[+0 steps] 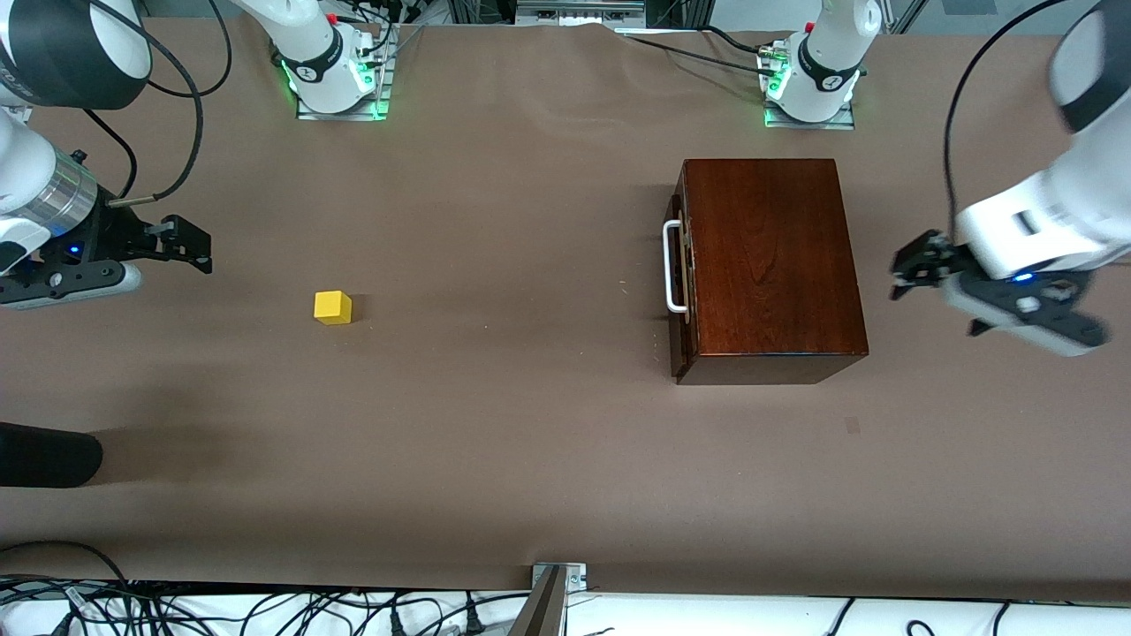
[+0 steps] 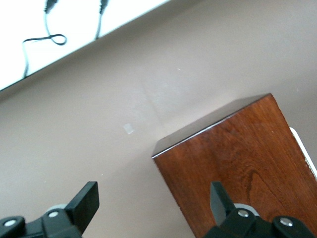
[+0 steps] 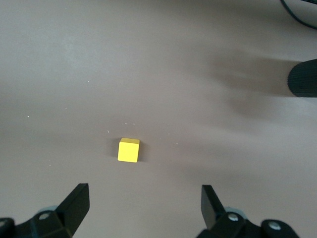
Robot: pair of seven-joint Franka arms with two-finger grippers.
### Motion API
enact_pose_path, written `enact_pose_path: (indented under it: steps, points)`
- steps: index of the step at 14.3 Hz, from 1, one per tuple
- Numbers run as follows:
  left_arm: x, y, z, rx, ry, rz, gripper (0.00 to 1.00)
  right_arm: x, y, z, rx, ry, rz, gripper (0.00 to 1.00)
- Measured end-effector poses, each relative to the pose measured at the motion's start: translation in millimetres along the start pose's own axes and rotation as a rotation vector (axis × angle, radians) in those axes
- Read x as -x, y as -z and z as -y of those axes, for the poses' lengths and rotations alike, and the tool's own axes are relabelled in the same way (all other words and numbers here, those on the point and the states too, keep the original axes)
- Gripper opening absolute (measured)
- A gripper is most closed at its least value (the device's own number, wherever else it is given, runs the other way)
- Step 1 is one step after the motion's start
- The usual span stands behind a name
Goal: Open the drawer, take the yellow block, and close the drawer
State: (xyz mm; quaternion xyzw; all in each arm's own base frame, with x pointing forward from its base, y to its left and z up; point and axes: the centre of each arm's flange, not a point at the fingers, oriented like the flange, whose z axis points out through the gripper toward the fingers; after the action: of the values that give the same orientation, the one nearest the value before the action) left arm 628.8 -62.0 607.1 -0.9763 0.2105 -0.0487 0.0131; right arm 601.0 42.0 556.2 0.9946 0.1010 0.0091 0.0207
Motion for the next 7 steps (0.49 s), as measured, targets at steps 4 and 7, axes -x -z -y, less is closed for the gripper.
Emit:
enact_pose_path:
  steps: [4,7]
  points:
    - [65.9,24.2,30.4,-0.032,0.130,-0.009,1.00,-1.1,5.7,-0.7,0.003,-0.001,-0.007,1.00]
    - [94.1,33.1,34.9,-0.033,0.245,0.004,1.00,-1.2,4.9,-1.5,0.004,-0.002,-0.006,1.00]
